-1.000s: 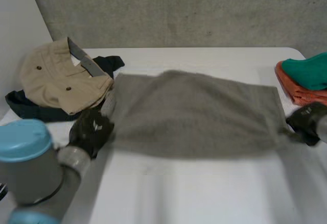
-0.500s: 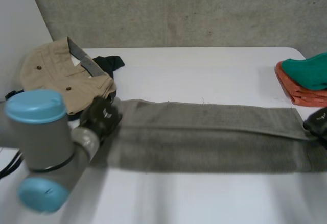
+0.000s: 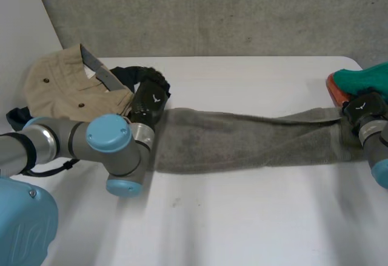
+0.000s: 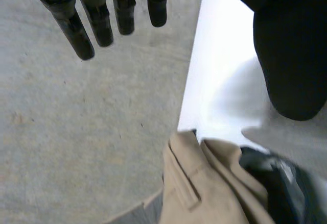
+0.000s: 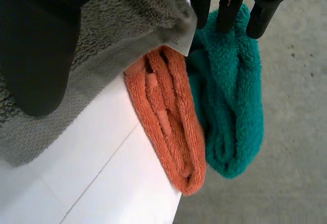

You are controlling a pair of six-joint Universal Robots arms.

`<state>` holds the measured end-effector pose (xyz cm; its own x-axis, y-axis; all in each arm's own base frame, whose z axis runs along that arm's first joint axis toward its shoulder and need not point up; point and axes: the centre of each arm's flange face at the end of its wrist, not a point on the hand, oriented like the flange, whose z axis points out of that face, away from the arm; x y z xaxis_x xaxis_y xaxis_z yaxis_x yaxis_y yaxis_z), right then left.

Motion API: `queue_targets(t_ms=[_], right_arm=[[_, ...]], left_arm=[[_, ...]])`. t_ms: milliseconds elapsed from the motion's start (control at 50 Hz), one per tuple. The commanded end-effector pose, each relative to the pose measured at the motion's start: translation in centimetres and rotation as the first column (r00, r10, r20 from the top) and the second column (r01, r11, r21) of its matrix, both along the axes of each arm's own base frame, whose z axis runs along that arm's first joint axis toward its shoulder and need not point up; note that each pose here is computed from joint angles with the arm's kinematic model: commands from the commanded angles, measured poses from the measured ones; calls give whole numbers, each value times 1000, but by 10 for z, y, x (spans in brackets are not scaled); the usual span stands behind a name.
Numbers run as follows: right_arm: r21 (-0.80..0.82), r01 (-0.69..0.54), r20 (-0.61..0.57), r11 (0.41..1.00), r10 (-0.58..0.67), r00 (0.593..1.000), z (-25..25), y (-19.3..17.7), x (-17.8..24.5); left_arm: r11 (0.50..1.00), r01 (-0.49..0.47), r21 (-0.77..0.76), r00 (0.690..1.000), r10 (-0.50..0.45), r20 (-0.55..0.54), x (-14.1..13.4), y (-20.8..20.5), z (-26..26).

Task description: Fold the laundry.

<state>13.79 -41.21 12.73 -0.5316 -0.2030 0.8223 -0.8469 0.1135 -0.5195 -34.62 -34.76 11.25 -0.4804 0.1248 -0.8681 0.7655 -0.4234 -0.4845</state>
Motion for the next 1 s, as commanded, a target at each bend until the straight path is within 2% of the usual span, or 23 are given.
queue_targets(t_ms=[20, 120, 280, 460, 560, 660, 760, 900, 1000], right_arm=[[-5, 94, 78, 996, -94, 992, 24, 18, -7], [-32, 82, 160, 996, -76, 984, 52, 34, -8], [104, -15, 256, 994, -12, 967, 54, 47, -17], [139, -64, 273, 988, 24, 962, 41, 35, -13], [116, -51, 278, 992, 17, 960, 44, 25, -15], [67, -25, 383, 997, -3, 924, 55, 16, -20], [34, -3, 420, 999, -12, 907, 64, 6, -23], [128, 39, 412, 991, -89, 907, 43, -1, -27], [143, 32, 416, 989, -89, 905, 35, -4, -27]], left_arm=[[997, 62, -52, 997, -64, -34, -13, 21, 17], [997, 59, -44, 998, -60, -30, -6, 31, 27], [998, 60, -1, 998, -60, -7, 5, 48, 24], [998, 59, 37, 998, -59, 2, 10, 55, 14], [997, 54, 48, 998, -53, -21, 12, 54, 18], [997, 53, 52, 997, -50, -57, 14, 52, 24], [998, 49, 43, 996, -45, -77, 17, 50, 32], [998, 49, 46, 996, -45, -77, 17, 52, 32], [998, 47, 53, 996, -43, -74, 19, 52, 30]])
